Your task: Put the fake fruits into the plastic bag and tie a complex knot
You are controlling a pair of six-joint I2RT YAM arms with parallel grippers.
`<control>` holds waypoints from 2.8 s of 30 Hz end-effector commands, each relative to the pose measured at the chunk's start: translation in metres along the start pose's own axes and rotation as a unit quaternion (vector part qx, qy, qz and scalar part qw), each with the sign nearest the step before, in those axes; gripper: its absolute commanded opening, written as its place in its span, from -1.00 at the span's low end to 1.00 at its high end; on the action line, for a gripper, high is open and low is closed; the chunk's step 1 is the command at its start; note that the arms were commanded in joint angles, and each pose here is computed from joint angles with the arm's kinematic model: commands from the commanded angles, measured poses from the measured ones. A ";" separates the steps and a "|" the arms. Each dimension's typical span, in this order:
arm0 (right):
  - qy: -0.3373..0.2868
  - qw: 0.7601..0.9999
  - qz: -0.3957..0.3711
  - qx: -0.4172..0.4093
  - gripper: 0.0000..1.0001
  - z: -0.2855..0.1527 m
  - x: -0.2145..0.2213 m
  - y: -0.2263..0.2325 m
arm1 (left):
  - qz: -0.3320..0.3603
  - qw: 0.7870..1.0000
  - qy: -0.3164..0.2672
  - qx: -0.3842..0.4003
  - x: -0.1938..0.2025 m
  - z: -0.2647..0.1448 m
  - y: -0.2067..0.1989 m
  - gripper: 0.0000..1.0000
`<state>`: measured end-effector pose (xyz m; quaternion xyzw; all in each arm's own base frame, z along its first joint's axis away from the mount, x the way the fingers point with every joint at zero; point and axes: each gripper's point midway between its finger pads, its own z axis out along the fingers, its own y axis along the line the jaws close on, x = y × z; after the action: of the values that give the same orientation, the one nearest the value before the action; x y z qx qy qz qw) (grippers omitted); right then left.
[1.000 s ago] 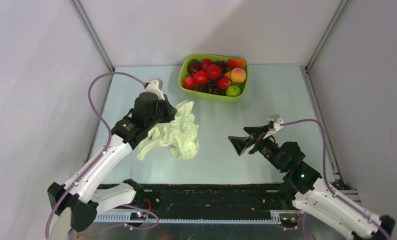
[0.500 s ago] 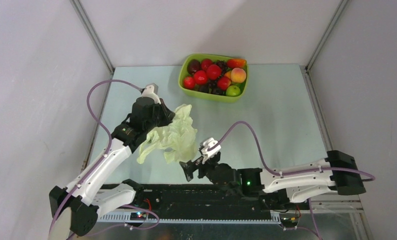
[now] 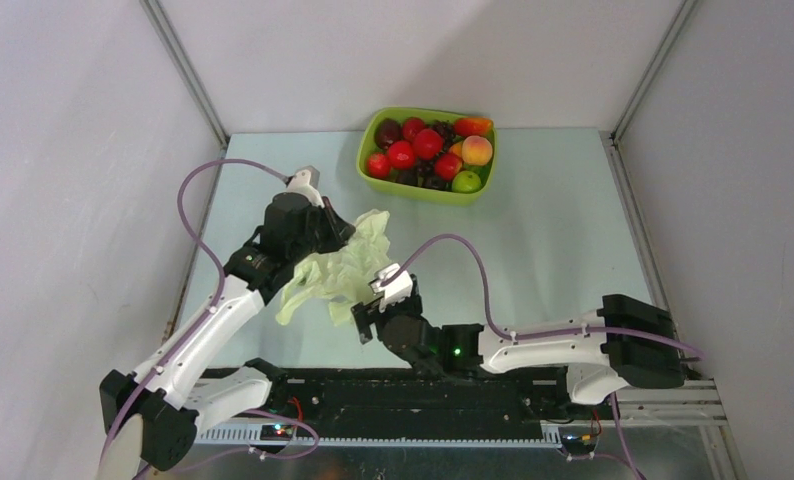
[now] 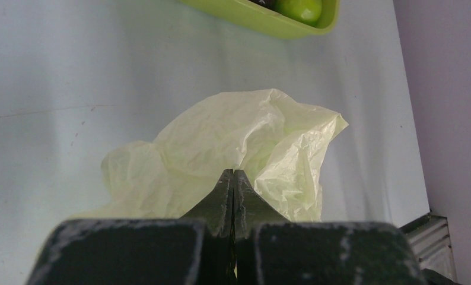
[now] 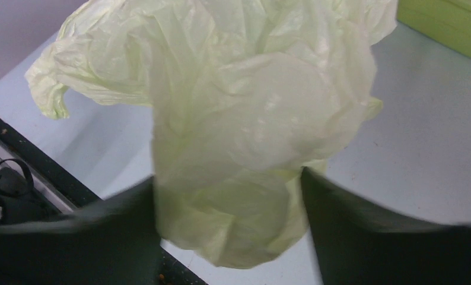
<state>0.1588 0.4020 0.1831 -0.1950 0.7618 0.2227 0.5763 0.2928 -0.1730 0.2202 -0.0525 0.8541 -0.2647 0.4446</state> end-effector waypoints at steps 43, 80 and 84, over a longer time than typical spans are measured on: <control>0.052 0.929 0.366 0.026 -1.00 -0.083 -0.108 -0.175 | 0.383 0.907 -0.097 0.144 0.011 -0.069 -0.074 0.99; 0.097 0.940 0.325 0.016 -1.00 -0.078 -0.088 -0.169 | 0.417 0.901 -0.053 0.109 0.017 -0.031 -0.076 0.64; 0.111 0.943 0.312 0.007 -1.00 -0.078 -0.082 -0.165 | 0.419 0.900 -0.046 0.113 0.021 -0.030 -0.076 -0.05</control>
<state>0.2120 0.2208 0.2496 0.0603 0.8501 0.3547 0.3845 0.2419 -0.2281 0.2344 0.3503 0.7570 -0.1418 0.5330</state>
